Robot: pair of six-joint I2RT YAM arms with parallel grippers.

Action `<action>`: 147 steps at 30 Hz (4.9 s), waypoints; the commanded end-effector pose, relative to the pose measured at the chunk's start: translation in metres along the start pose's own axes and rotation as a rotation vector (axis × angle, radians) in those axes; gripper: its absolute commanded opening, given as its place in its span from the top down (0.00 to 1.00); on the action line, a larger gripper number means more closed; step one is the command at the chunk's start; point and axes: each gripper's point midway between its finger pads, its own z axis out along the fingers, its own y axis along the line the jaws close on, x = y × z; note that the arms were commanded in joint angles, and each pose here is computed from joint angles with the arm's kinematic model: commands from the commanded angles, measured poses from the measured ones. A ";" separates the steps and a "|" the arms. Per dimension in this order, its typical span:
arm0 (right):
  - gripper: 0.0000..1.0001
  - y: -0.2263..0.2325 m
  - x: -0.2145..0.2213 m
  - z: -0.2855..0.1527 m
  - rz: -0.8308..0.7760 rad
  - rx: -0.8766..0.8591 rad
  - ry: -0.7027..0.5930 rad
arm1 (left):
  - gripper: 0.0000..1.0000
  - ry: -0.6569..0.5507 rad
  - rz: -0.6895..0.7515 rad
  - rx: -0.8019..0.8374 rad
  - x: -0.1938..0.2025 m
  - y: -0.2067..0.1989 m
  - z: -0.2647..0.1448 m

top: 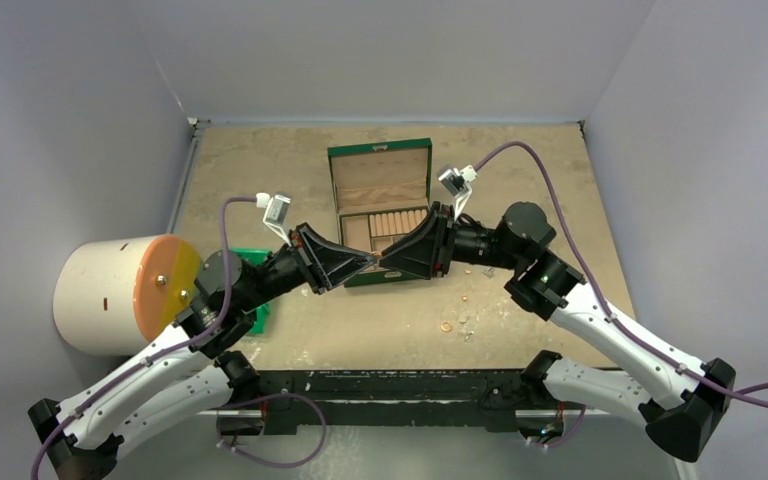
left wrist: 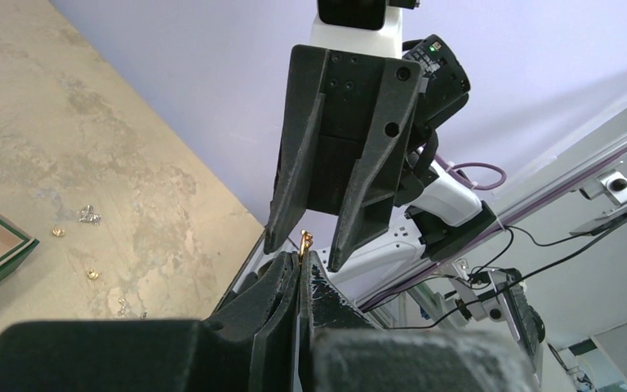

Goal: Organize the mixed jewelry

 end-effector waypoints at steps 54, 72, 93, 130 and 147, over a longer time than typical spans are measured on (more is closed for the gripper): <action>1.00 0.014 -0.017 0.000 -0.010 -0.033 -0.062 | 1.00 -0.015 0.023 0.058 -0.012 -0.020 0.000; 1.00 -0.062 -0.032 -0.018 -0.102 0.466 -0.032 | 0.31 -0.148 0.212 -0.458 -0.055 0.038 -0.060; 1.00 -0.242 -0.019 -0.063 -0.301 1.441 0.204 | 0.30 -0.239 0.432 -0.911 -0.080 0.089 -0.159; 1.00 -0.365 0.018 -0.015 -0.207 1.510 0.217 | 0.26 -0.284 0.449 -1.031 -0.077 0.120 -0.169; 1.00 -0.387 0.065 -0.014 -0.128 1.485 0.299 | 0.26 -0.288 0.448 -1.030 -0.077 0.120 -0.170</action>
